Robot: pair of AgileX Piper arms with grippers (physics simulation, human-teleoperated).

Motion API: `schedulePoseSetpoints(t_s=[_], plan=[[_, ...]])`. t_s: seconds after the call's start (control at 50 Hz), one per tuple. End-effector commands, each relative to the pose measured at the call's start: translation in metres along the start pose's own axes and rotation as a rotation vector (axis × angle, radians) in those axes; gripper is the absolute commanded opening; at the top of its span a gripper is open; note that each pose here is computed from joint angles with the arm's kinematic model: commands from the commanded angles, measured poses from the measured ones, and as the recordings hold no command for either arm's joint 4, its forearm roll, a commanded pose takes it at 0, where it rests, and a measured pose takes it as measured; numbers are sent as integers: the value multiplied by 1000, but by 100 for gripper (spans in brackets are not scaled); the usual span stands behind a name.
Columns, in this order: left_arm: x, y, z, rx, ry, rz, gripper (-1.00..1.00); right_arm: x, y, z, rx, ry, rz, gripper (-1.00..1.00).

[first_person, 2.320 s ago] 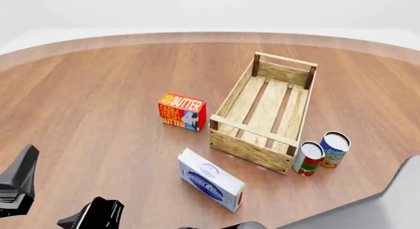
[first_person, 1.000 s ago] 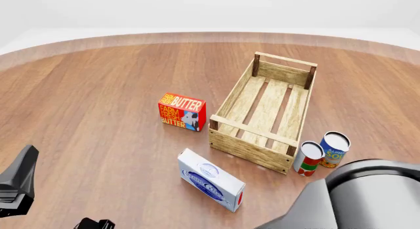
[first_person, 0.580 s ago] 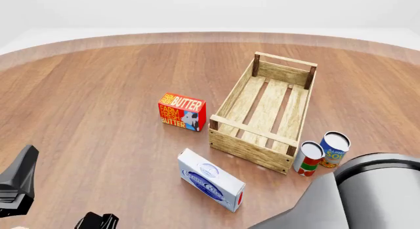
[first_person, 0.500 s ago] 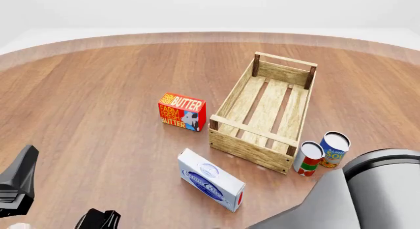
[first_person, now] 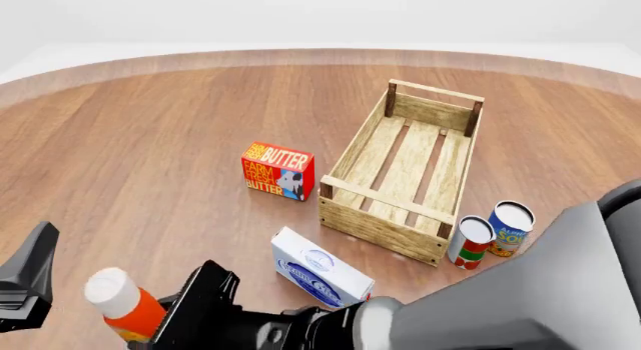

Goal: Pick up the ketchup, and put it in the wooden tray.

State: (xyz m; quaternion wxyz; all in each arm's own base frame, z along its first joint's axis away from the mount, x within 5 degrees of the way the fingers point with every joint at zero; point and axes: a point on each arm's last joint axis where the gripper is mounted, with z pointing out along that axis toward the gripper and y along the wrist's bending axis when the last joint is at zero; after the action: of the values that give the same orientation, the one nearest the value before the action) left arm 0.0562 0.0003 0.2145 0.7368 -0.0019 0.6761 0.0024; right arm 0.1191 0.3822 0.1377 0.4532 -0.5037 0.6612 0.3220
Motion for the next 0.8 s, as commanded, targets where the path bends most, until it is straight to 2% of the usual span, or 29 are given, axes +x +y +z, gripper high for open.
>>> schedulePoseSetpoints(t_s=[0.02, 0.12, 0.26, 0.3, 0.34, 0.54, 0.74, 0.78, 0.8], plan=[[0, 0, 0, 0, 0, 0, 100, -3, -17, -12, 42, -12, 19, -100], [0, 0, 0, 0, 0, 0, 100, -8, -24, -18, 58, -13, 13, -100], [0, 0, 0, 0, 0, 0, 100, -27, -37, -31, 89, -21, -5, -100], [0, 0, 0, 0, 0, 0, 100, -35, -51, -38, 123, -26, -14, -100], [0, 0, 0, 0, 0, 0, 100, -42, -55, -42, 134, -35, -13, -100], [0, 0, 0, 0, 0, 0, 100, -56, -83, -52, 203, -37, -17, -100], [0, 0, 0, 0, 0, 0, 100, -74, -127, -70, 310, -30, -1, -100], [0, 0, 0, 0, 0, 0, 100, -76, -130, -73, 319, -35, 3, -100], [0, 0, 0, 0, 0, 0, 100, -76, -139, -77, 343, -31, 11, -100]])
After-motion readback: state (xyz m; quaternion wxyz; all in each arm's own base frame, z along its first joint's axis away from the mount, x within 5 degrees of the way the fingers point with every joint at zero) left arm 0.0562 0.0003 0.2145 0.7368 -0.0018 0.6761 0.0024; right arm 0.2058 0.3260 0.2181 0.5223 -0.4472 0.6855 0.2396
